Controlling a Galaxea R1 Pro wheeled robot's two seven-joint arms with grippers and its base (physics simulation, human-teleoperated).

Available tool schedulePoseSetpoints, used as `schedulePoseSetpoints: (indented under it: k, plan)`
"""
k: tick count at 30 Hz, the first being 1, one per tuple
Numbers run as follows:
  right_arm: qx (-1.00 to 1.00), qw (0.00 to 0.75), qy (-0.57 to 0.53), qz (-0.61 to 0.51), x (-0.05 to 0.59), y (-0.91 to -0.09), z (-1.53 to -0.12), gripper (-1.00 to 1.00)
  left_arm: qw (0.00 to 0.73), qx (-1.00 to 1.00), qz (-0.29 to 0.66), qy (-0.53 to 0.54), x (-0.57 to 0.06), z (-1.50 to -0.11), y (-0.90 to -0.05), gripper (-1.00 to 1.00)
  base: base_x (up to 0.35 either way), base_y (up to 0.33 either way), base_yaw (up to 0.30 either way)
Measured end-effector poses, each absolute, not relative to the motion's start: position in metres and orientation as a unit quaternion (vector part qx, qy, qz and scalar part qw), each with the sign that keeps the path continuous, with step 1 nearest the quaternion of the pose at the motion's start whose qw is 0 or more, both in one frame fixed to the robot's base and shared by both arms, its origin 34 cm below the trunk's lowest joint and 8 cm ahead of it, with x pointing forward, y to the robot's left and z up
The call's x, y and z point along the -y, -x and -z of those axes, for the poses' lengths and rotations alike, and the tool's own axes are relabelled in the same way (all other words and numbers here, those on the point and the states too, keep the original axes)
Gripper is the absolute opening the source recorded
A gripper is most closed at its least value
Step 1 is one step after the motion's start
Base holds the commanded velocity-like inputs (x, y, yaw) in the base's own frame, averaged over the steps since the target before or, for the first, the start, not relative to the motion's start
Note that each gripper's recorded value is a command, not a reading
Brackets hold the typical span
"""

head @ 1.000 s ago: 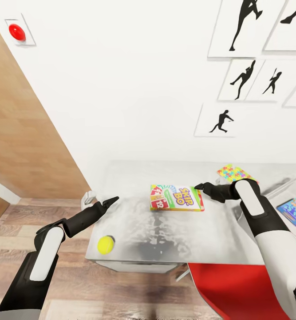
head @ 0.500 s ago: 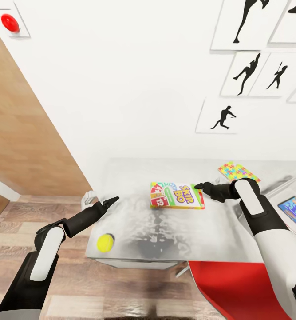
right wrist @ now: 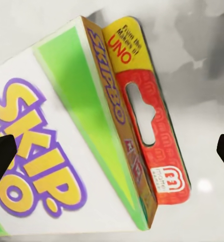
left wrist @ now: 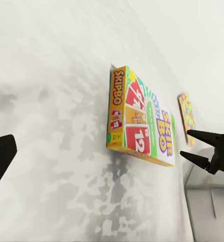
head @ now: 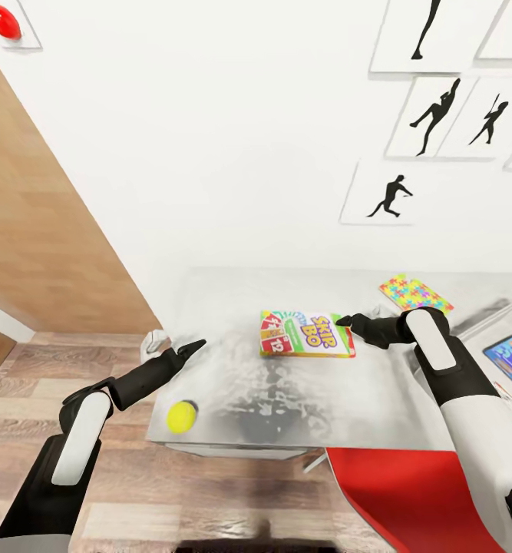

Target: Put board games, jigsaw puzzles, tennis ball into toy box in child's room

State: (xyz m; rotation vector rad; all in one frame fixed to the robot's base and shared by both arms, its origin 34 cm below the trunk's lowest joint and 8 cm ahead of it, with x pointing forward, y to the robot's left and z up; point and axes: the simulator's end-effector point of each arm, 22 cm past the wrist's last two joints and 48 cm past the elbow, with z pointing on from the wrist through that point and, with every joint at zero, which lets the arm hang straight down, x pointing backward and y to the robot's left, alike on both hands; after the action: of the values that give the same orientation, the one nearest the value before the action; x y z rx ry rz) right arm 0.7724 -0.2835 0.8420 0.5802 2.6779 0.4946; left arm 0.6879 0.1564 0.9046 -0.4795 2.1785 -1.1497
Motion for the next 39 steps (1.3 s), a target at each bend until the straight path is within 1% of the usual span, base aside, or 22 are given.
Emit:
schedulePoseSetpoints:
  k: [34, 39]
  plan:
    - [-0.950, 0.156, -0.207, -0.174, 0.281, -0.764, -0.815, 1.00, 0.294, -0.831, 0.431, 0.190, -0.157, -0.881, -0.683, 1.00, 0.000, 0.000, 0.000]
    - [-0.953, 0.154, -0.201, -0.165, 0.283, -0.762, -0.814, 1.00, 0.294, -0.831, 0.431, 0.190, -0.157, -0.881, -0.683, 1.00, 0.000, 0.000, 0.069]
